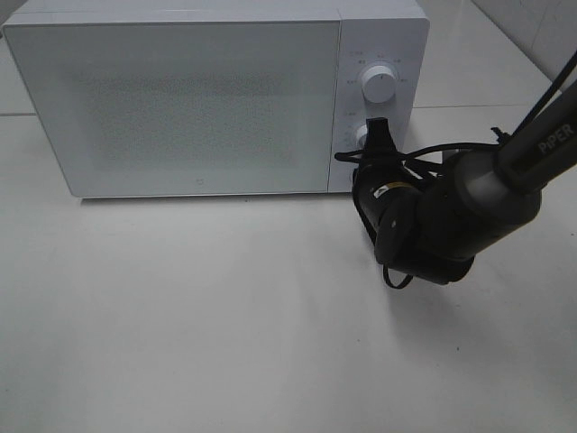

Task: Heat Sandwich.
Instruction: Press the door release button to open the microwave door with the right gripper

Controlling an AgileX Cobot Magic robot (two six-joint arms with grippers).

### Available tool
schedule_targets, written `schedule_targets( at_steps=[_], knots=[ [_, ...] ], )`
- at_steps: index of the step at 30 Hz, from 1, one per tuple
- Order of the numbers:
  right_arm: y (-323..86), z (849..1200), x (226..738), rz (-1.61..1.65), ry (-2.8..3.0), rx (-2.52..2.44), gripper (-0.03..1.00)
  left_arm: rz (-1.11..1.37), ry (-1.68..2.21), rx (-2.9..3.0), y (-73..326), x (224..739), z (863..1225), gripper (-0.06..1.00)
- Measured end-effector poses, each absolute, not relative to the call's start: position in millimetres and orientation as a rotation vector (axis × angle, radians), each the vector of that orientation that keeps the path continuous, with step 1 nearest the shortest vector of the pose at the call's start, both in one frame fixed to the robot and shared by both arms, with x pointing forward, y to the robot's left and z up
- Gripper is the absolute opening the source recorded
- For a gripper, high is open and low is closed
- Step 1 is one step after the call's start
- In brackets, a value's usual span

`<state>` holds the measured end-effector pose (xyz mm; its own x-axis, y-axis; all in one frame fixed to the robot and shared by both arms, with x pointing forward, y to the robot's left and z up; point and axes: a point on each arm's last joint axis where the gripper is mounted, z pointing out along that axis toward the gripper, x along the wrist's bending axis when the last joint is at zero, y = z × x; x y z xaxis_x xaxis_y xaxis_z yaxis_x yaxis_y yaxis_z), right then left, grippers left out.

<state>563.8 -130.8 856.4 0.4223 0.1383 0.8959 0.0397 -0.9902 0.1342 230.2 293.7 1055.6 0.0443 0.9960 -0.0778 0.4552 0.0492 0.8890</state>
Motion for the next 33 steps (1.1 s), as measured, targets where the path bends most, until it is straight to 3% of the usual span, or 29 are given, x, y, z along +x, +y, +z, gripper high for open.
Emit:
schedule_targets(
  at_steps=[33],
  knots=[
    [-130.0,842.1,585.9,1.594,0.09,2.614,0.02,0.853,1.526,1.521,293.7,230.2,1055.6,0.76]
  ],
)
